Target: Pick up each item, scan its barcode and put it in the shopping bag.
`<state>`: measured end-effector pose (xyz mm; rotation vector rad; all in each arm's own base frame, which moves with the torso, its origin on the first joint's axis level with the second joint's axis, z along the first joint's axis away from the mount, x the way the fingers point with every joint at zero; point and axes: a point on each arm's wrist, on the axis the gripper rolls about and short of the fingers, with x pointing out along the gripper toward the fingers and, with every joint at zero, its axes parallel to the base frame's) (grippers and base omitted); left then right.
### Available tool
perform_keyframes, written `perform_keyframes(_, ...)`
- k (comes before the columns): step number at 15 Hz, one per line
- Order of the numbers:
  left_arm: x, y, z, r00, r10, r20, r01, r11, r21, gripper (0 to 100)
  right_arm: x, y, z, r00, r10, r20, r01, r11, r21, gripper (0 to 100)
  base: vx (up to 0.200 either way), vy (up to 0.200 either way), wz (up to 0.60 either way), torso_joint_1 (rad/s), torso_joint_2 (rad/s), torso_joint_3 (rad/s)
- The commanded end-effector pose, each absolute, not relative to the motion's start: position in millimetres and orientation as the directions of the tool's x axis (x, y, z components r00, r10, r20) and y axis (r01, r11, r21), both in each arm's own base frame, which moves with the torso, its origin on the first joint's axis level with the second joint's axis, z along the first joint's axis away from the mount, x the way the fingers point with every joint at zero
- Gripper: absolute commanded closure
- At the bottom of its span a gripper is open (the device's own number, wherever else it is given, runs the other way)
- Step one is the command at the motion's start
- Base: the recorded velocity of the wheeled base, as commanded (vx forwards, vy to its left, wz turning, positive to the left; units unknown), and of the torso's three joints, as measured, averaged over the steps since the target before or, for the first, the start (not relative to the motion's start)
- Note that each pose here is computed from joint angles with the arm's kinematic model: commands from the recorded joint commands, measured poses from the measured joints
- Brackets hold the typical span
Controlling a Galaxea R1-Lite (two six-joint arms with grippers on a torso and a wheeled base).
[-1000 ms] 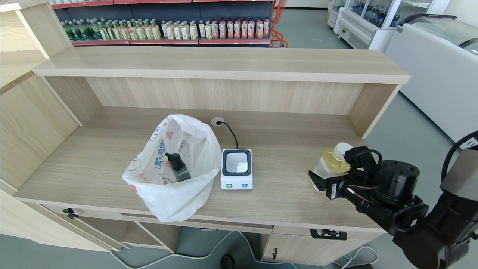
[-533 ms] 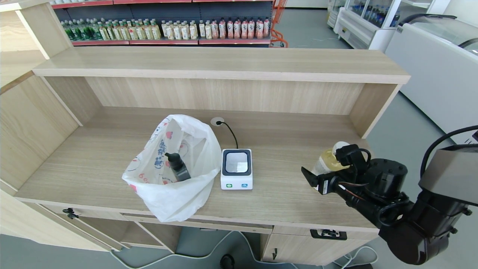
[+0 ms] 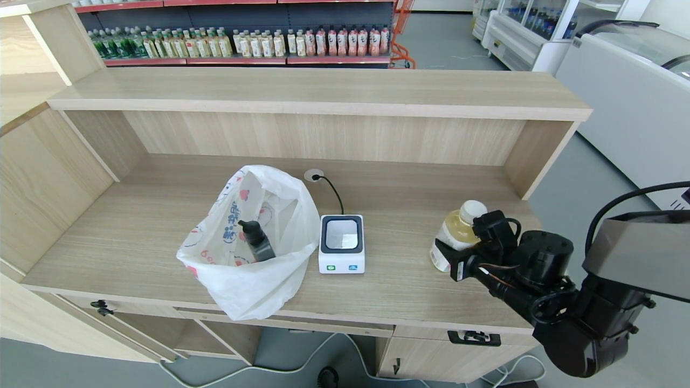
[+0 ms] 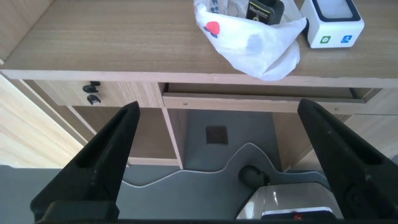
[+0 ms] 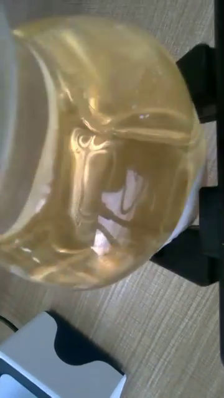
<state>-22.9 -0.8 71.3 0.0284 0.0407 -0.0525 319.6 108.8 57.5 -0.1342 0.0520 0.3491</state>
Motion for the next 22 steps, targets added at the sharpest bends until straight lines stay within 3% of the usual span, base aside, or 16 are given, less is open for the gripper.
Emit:
perform_keyframes(1,-22.8,-0.8,71.3,0.998,-0.052,-0.043,0.053,0.998,0.027,0,320.0,108.3,57.2,0.939,0.336,-0.075,-0.343,0.931,-0.124,100,0.0,0.0,0.0,0.0,0.0,0.0)
perform_keyframes(6,-22.8,-0.8,71.3,0.998,-0.052,-0.043,0.053,0.998,0.027,0,316.4,106.1,74.7,0.941,0.337,-0.025,-0.336,0.927,-0.164,100,0.0,0.0,0.0,0.0,0.0,0.0)
perform_keyframes(12,-22.8,-0.8,71.3,0.998,-0.052,-0.043,0.053,0.998,0.027,0,303.9,92.0,114.8,0.879,0.469,0.088,-0.444,0.872,-0.207,100,0.0,0.0,0.0,0.0,0.0,0.0)
perform_keyframes(13,-22.8,-0.8,71.3,0.998,-0.052,-0.043,0.053,0.998,0.027,0,284.9,80.0,154.9,0.869,0.483,0.105,-0.474,0.874,-0.106,100,0.0,0.0,0.0,0.0,0.0,0.0)
perform_keyframes(15,-22.8,-0.8,71.3,0.998,-0.052,-0.043,0.053,0.998,0.027,0,250.5,72.5,201.4,0.837,0.54,0.09,-0.547,0.833,0.079,100,0.0,0.0,0.0,0.0,0.0,0.0)
perform_keyframes(18,-22.8,-0.8,71.3,0.998,-0.052,-0.043,0.053,0.998,0.027,0,194.6,67.5,270.9,0.68,0.73,0.071,-0.717,0.641,0.275,100,0.0,0.0,0.0,0.0,0.0,0.0)
perform_keyframes(20,-22.8,-0.8,71.3,0.998,-0.052,-0.043,0.053,0.998,0.027,0,170.7,76.1,301.9,0.564,0.823,0.071,-0.797,0.52,0.305,100,0.0,0.0,0.0,0.0,0.0,0.0)
perform_keyframes(22,-22.8,-0.8,71.3,0.998,-0.052,-0.043,0.053,0.998,0.027,0,158.2,84.7,312.8,0.458,0.885,0.086,-0.859,0.415,0.299,100,0.0,0.0,0.0,0.0,0.0,0.0)
